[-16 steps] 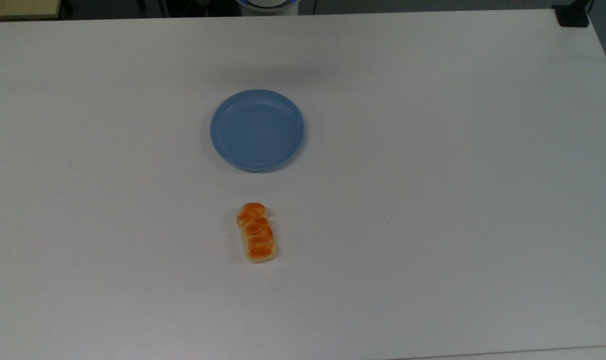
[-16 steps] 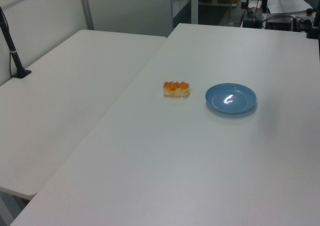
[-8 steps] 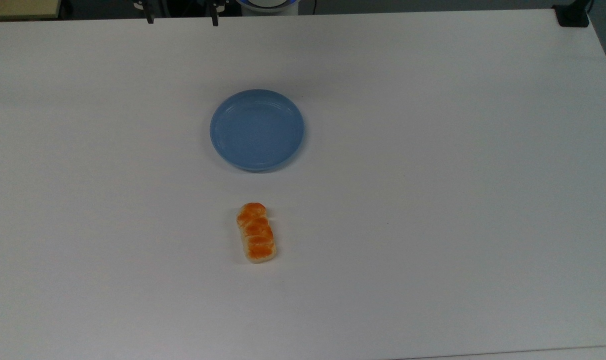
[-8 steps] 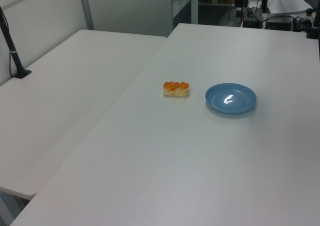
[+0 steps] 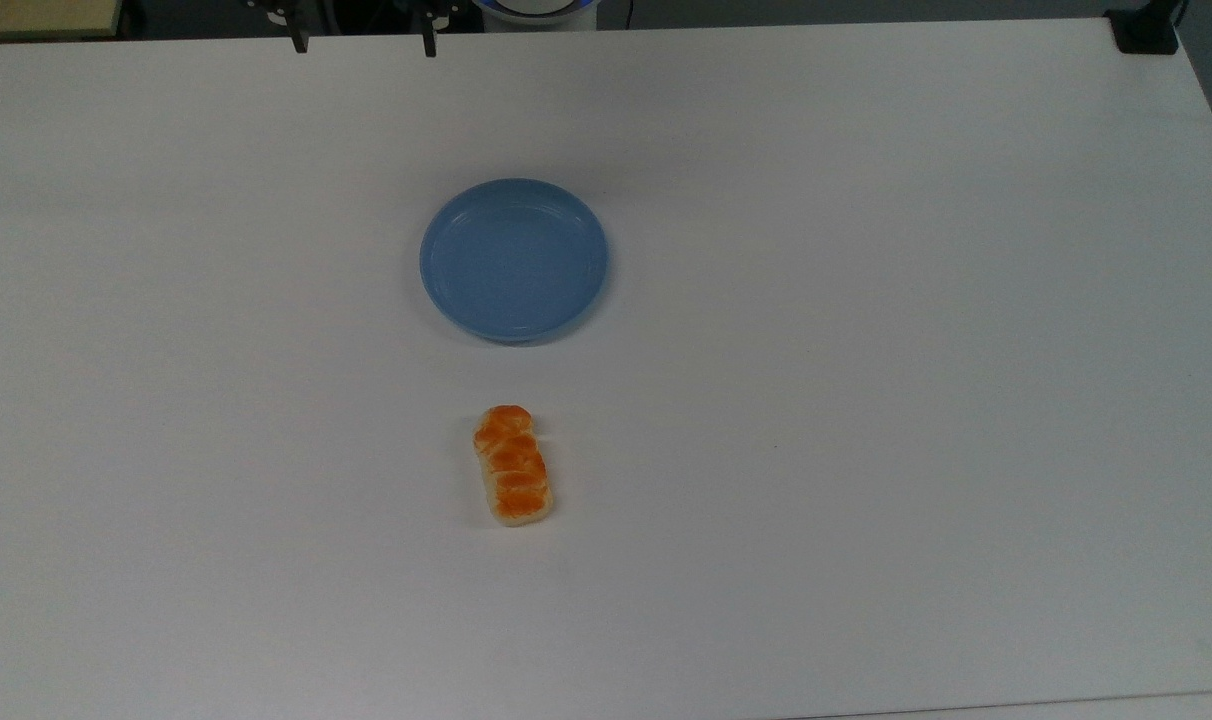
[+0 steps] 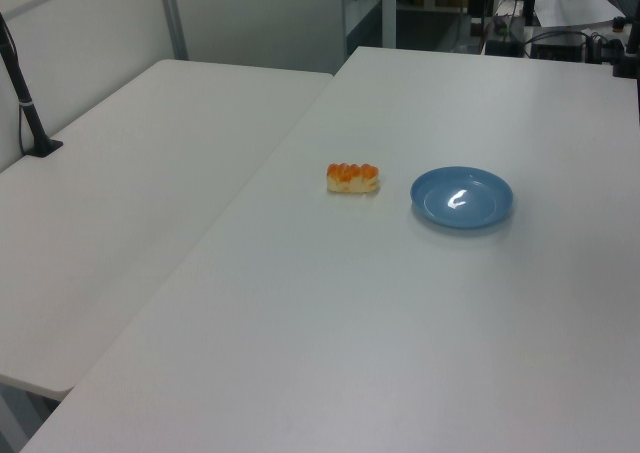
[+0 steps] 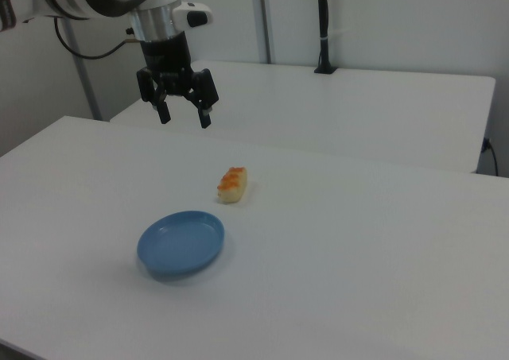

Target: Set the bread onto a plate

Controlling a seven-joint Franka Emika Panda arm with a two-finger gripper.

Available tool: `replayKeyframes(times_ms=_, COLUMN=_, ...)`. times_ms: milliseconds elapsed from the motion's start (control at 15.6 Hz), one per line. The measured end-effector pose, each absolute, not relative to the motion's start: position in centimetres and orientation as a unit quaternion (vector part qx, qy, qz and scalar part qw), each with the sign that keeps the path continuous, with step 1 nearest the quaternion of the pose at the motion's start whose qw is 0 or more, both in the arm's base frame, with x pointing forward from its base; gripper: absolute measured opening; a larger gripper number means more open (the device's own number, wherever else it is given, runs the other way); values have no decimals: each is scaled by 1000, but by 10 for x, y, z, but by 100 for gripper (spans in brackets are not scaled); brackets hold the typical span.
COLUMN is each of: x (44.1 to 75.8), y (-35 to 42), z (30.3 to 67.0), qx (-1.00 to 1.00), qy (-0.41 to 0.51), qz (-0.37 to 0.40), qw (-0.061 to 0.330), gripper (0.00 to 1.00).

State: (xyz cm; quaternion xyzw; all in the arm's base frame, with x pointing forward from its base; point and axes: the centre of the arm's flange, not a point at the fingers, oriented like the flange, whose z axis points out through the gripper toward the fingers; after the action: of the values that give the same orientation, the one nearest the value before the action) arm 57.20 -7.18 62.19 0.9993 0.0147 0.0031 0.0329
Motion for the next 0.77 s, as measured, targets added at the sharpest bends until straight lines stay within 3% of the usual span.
replayKeyframes(times_ms=449, x=579, y=-73, z=621, qx=999, qy=-24, qz=23, qw=34, gripper=100)
replayKeyframes(times_ms=769, x=646, y=-49, z=541, qx=997, qy=-18, qz=65, qw=33, gripper=100)
